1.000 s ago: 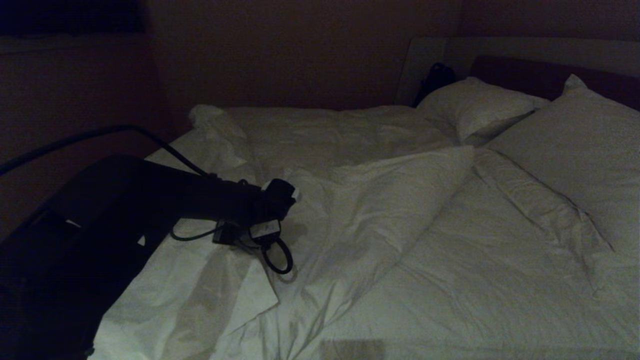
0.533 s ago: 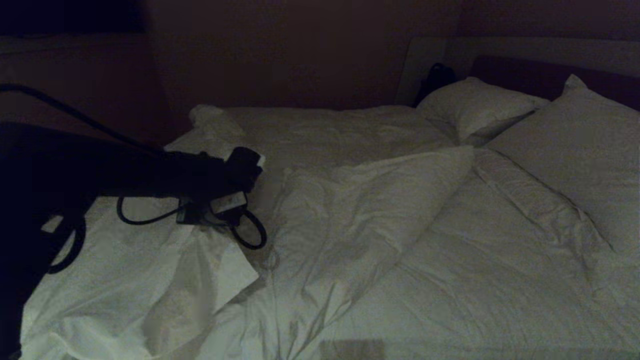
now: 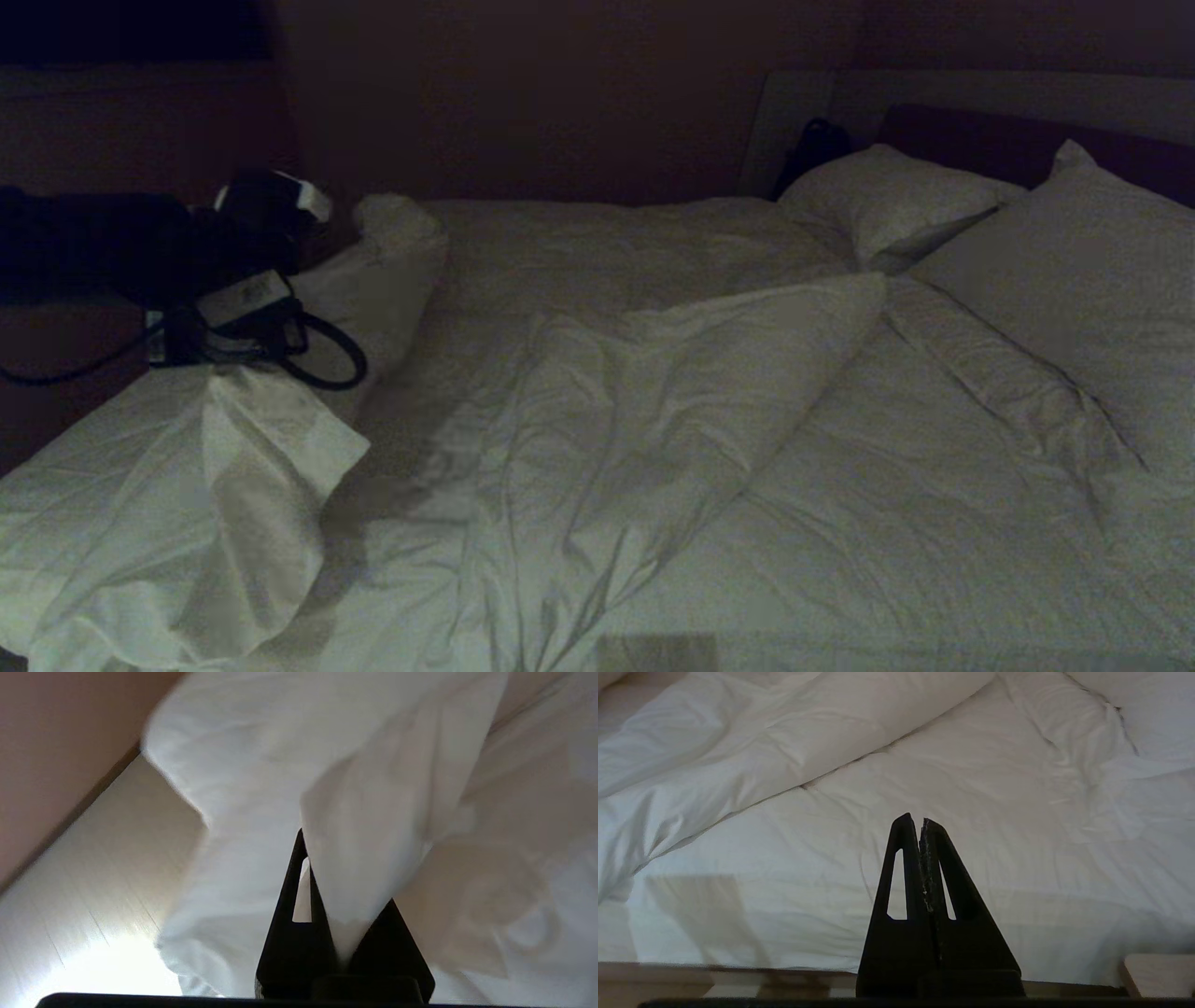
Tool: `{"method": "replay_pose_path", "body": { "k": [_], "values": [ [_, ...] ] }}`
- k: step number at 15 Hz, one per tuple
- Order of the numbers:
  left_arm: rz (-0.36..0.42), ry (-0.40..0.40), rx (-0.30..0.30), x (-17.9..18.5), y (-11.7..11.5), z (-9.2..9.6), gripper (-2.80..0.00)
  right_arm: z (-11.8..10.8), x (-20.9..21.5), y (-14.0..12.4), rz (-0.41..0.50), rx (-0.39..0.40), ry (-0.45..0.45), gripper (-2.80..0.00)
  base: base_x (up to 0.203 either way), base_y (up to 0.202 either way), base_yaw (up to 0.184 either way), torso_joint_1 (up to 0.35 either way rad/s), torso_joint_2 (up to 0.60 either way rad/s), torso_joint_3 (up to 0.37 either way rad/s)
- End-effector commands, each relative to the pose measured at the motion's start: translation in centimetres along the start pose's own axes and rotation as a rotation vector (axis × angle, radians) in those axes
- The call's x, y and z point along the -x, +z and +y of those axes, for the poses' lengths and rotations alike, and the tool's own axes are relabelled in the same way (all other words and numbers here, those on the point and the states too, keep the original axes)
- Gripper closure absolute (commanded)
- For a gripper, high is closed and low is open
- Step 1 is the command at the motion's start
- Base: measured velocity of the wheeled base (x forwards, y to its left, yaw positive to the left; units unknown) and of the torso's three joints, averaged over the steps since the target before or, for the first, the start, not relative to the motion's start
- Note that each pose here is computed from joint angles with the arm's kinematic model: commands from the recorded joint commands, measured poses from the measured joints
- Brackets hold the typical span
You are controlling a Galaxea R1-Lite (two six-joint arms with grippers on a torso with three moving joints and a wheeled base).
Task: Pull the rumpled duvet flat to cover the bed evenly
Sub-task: Flatten the corners of the folded blanket
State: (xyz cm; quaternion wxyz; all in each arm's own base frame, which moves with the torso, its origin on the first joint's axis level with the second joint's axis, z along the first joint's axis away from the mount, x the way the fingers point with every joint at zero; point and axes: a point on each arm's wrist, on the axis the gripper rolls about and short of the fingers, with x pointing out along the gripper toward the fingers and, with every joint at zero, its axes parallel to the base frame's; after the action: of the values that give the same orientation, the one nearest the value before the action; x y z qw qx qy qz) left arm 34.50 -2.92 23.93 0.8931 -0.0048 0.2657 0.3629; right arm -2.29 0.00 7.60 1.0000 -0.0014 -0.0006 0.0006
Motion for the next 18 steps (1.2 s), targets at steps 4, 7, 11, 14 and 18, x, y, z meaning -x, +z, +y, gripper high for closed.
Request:
{"method": "replay_pose_path", "body": {
  "k": [4,7,11,14,18],
  "values": [
    [-0.071,0.074,0.155,0.8,4.0,7.9,0.00,0.0,0.0,0.0,0.001,0.000,0.000,0.00,0.000,0.000,0.000,0.000,0.00,0.000],
    [-0.088,0.102,0.182,0.9,4.8,10.0,0.00,0.0,0.0,0.0,0.001,0.000,0.000,0.00,0.000,0.000,0.000,0.000,0.00,0.000],
    [-0.109,0.180,0.212,0.9,5.7,13.4,0.00,0.0,0.0,0.0,0.001,0.000,0.000,0.00,0.000,0.000,0.000,0.000,0.00,0.000],
    [-0.107,0.214,0.192,0.5,5.9,14.3,0.00,0.0,0.0,0.0,0.000,0.000,0.000,0.00,0.000,0.000,0.000,0.000,0.00,0.000],
    [-0.043,0.250,0.152,-2.1,4.9,13.8,0.00,0.0,0.0,0.0,0.001,0.000,0.002,0.00,0.000,0.000,0.000,0.000,0.00,0.000]
  ]
}}
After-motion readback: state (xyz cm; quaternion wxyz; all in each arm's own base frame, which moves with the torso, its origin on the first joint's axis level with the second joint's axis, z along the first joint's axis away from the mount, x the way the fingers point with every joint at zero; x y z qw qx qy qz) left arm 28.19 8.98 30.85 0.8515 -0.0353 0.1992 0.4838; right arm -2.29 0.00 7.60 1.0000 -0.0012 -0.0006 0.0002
